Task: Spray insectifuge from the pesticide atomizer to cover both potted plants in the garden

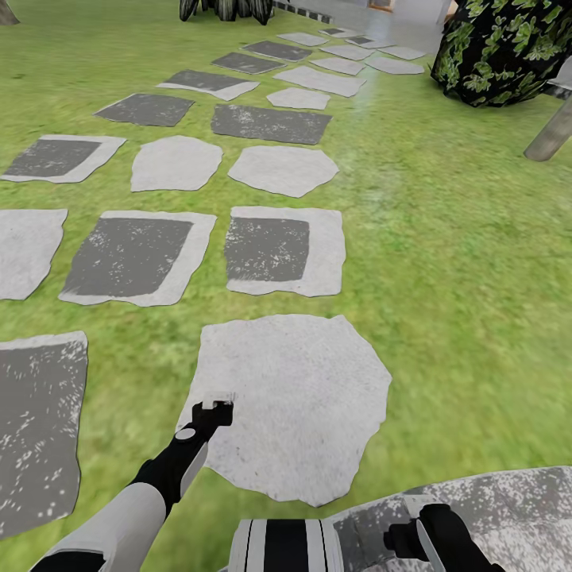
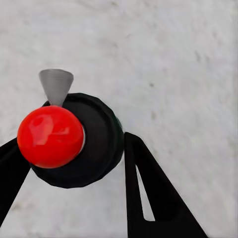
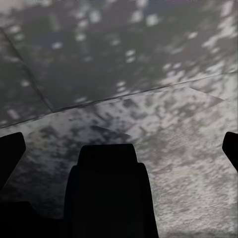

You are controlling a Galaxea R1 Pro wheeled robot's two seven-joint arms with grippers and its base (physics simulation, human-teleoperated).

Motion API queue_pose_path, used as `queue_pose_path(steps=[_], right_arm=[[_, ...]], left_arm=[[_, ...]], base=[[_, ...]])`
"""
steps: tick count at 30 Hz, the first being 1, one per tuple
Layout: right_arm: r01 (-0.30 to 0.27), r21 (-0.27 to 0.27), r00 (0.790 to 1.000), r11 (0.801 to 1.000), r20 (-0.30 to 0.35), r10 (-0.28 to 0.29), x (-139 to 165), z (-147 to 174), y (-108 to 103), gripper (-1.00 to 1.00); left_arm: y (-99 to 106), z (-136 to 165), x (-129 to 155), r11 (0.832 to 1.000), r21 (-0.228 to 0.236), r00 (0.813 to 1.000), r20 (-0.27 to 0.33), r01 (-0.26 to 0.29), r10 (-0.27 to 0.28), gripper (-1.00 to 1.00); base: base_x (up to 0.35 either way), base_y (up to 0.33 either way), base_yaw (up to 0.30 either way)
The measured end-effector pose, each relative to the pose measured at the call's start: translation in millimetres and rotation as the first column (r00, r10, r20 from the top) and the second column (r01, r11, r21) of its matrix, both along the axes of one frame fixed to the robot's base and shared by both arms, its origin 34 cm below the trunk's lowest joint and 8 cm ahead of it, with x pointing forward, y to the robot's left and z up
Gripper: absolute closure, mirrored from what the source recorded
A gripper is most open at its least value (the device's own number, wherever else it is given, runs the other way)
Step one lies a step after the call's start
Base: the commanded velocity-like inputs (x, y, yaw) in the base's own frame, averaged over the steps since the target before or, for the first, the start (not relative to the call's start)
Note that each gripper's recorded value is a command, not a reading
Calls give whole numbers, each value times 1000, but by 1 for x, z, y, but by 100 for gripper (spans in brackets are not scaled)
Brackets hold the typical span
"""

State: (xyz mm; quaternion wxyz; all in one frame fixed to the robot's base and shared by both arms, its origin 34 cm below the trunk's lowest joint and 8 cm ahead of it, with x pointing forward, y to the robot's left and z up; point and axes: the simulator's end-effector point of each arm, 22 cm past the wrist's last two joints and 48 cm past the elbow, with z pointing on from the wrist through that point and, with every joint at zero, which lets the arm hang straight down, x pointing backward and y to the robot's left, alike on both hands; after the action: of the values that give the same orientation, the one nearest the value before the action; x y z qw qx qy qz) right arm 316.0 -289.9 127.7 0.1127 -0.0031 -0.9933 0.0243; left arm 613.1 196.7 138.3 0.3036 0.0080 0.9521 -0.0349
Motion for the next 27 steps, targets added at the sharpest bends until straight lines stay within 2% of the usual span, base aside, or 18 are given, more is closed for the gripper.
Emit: queue_pose_path(steps=[15, 27], right_arm=[[0, 0, 1000, 1000, 0, 0, 0, 0, 0, -100], [-6, -3, 999, 1000, 50, 6, 18, 13, 0, -100]], left_arm=[[0, 0, 0, 1000, 0, 1000, -1, 1, -1, 100], [2, 28, 19, 1000, 2, 999, 51, -4, 4, 100]], base=[[0, 0, 0], [0, 0, 0]])
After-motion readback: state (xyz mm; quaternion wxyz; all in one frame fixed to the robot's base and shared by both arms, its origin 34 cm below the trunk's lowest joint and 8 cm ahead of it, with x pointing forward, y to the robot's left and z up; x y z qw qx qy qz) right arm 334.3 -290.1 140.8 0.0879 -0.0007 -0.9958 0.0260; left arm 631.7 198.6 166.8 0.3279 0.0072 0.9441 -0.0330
